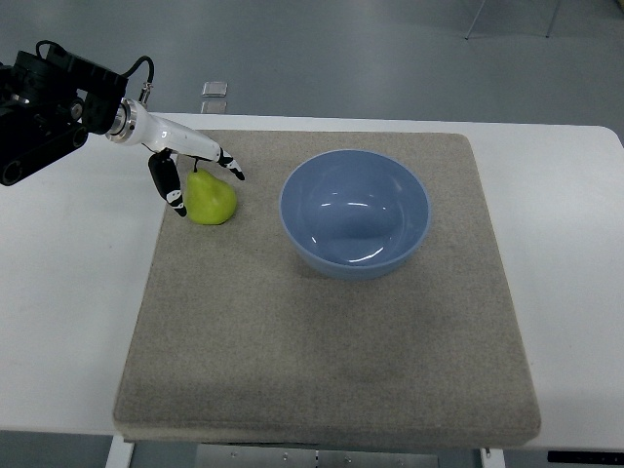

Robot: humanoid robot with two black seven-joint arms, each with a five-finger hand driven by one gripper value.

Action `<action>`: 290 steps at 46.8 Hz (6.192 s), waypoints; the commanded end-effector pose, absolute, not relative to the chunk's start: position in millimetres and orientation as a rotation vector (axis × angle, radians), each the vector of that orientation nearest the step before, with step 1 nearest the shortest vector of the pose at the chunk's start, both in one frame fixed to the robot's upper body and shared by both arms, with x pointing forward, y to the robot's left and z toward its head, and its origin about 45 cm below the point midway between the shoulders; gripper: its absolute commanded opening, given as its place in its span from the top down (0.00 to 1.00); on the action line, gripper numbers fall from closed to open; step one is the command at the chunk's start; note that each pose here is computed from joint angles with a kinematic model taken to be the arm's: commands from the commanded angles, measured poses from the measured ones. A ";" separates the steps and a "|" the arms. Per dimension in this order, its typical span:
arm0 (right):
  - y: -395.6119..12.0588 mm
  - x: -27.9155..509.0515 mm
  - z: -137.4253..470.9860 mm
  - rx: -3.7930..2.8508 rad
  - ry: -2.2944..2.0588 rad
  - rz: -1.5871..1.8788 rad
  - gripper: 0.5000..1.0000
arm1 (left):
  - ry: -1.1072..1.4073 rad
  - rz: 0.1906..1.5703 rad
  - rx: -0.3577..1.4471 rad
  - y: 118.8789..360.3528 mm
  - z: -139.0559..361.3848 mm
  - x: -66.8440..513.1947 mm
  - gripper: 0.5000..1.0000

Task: Place pear in bowl with left hand

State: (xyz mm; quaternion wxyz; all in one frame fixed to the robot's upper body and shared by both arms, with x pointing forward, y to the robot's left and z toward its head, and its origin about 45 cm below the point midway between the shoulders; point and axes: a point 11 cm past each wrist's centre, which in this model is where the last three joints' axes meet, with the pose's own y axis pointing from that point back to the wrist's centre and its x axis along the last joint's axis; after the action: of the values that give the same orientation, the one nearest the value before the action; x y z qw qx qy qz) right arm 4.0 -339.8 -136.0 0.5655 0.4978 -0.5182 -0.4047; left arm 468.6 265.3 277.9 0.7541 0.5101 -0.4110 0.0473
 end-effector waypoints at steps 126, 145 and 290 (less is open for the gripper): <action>-339.9 4.0 -136.0 1.171 -1.219 -0.952 0.15 | -1.161 -0.049 0.757 57.3 357.6 457.4 1.00; -339.4 4.0 -136.1 1.172 -1.218 -0.953 0.15 | -1.094 -0.089 0.756 54.9 320.3 447.8 1.00; -339.9 4.9 -136.0 1.172 -1.220 -0.951 0.15 | -0.328 1.524 0.282 303.1 242.6 518.3 0.11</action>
State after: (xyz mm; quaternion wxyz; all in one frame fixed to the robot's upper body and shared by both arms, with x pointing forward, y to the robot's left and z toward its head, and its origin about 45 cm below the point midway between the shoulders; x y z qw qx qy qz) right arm 3.9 -339.6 -136.0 0.5654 0.4980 -0.5181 -0.4050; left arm 520.8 299.4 249.0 0.7083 0.1470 -0.1773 0.6672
